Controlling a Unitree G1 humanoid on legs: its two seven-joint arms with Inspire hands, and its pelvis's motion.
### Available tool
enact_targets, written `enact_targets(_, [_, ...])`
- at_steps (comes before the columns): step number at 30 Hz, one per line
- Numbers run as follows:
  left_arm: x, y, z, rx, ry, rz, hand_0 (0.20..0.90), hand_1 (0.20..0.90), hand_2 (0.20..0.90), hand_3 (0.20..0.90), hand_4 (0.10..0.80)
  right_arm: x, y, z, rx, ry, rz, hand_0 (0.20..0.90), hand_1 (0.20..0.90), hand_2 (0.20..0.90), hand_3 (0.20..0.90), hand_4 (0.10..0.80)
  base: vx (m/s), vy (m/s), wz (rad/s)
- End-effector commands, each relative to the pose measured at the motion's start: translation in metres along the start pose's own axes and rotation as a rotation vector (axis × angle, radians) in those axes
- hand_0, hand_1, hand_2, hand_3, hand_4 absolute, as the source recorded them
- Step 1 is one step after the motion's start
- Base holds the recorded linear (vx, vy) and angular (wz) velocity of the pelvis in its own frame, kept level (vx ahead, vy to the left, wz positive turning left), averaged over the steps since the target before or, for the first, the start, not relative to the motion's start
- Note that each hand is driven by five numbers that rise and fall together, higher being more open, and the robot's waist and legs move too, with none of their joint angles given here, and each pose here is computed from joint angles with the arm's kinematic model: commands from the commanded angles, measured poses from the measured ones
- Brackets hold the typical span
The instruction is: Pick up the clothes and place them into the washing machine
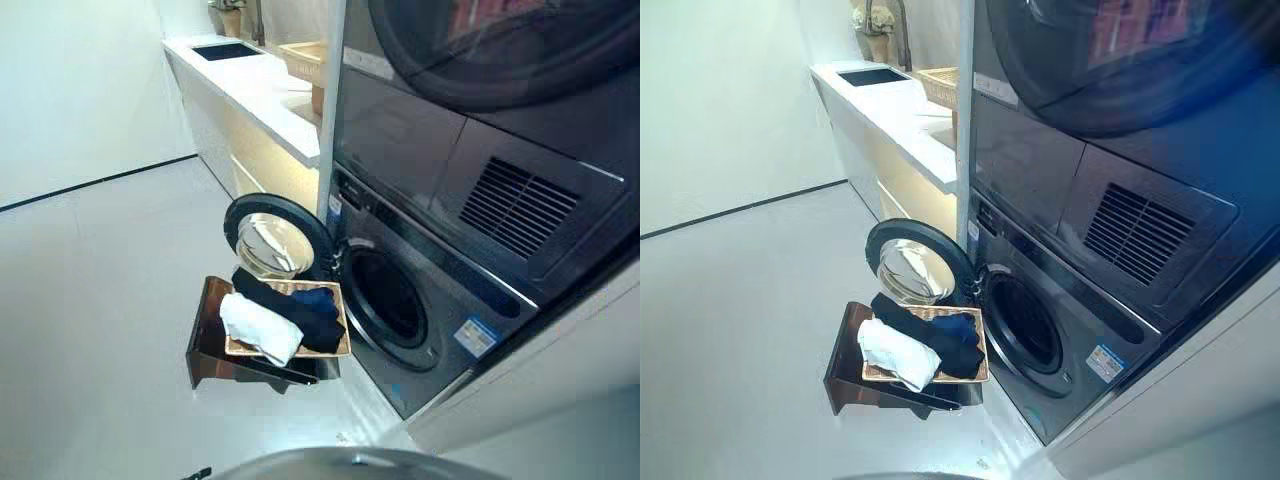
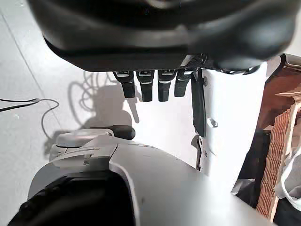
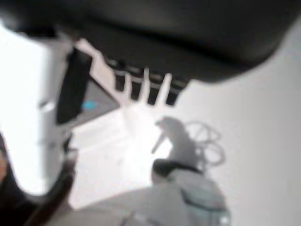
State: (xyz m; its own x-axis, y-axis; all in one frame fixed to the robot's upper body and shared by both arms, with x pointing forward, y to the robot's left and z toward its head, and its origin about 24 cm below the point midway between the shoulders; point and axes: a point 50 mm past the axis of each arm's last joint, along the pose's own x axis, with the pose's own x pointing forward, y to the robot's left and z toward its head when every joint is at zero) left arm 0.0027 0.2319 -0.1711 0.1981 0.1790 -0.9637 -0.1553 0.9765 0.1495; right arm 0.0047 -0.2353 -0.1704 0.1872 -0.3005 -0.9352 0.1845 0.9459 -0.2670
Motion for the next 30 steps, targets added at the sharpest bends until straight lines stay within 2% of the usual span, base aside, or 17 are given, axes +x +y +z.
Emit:
enact_targets(1, [0.0029,-0.0016,0.0175,-0.023,-0.049,0.008,0.9,0.9,0.9,0.9,0.8,0.0038,-0.0189,0.0195,0.001,-0.046,-0.064,0.9,0.9,0.9,0.9,0.8,0.0,0.0,0.0])
enact_targets(19, [0.0029,0.0016,0.0189,-0.035,-0.055,0.031,0.9,0.9,0.9,0.9,0.8,0.0033,-0.022,0.0159,0.028,-0.029,-0.081,0.9,0.9,0.9,0.9,0.8,0.0,0.0,0.0])
enact_targets(30, [0.0037,-0.0023,0.022,-0.007,-0.059,0.014,0.9,0.9,0.9,0.9,0.8,0.0031,-0.025,0.0128,0.058,-0.011,-0.082,0.9,0.9,0.9,0.9,0.8,0.019,0.077,0.03])
